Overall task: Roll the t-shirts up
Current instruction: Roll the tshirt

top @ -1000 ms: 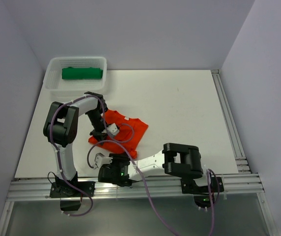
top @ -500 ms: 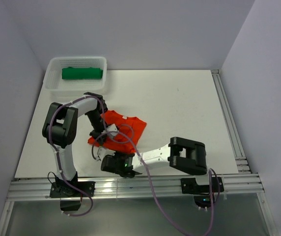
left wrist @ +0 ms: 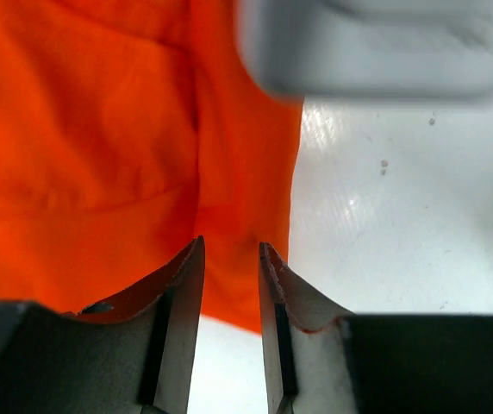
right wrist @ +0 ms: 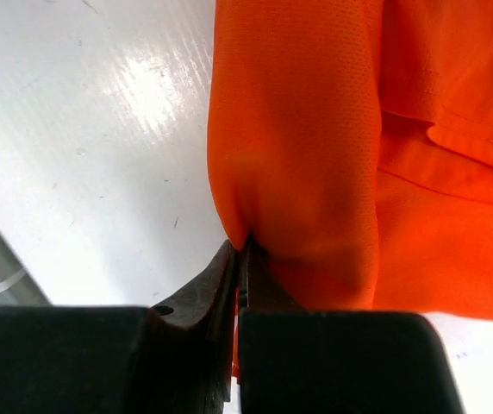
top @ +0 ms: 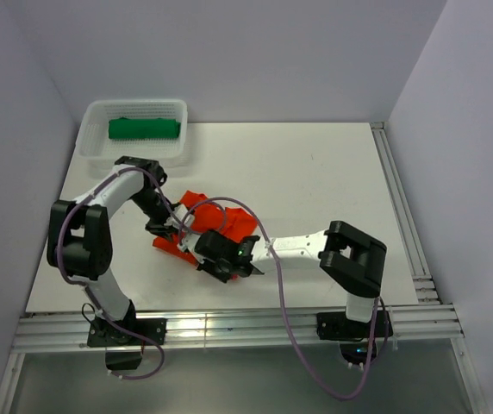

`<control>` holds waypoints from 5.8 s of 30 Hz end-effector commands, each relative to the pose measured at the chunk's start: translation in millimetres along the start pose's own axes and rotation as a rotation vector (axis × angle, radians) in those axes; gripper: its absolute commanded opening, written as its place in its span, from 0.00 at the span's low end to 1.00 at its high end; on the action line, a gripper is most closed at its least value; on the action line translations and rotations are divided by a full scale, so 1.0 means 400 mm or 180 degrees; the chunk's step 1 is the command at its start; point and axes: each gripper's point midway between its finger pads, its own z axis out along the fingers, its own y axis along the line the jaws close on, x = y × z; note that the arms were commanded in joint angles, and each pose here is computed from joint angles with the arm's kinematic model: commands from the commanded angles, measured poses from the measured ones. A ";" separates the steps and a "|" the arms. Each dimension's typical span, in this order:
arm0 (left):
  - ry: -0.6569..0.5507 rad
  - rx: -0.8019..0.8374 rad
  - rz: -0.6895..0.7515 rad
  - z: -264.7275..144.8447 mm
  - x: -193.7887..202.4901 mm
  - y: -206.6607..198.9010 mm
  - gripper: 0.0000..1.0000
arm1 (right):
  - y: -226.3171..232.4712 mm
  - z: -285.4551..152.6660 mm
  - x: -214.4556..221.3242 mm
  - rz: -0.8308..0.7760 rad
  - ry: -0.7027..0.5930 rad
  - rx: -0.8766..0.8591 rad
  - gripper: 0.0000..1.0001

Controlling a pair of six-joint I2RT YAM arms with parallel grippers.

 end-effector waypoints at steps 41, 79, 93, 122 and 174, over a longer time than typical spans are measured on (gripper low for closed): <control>0.0075 -0.1672 0.1654 -0.008 -0.027 0.004 0.61 | -0.046 -0.103 -0.043 0.2076 0.0023 -0.3250 0.00; 0.0323 0.0346 0.0534 0.103 0.021 0.022 0.00 | -0.130 -0.104 -0.002 0.2108 -0.0549 -0.2144 0.42; 0.0422 0.0945 0.0039 0.125 0.044 -0.008 0.00 | -0.238 -0.198 0.013 0.1580 -0.0910 -0.0201 0.54; 0.0320 0.1078 -0.0246 0.178 0.065 0.007 0.00 | 0.039 -0.102 0.004 -0.0608 -0.0118 0.1631 0.81; -0.0440 -0.0867 0.0321 -0.032 -0.067 0.130 0.54 | -0.025 -0.072 0.028 0.0932 -0.0371 -0.0935 0.00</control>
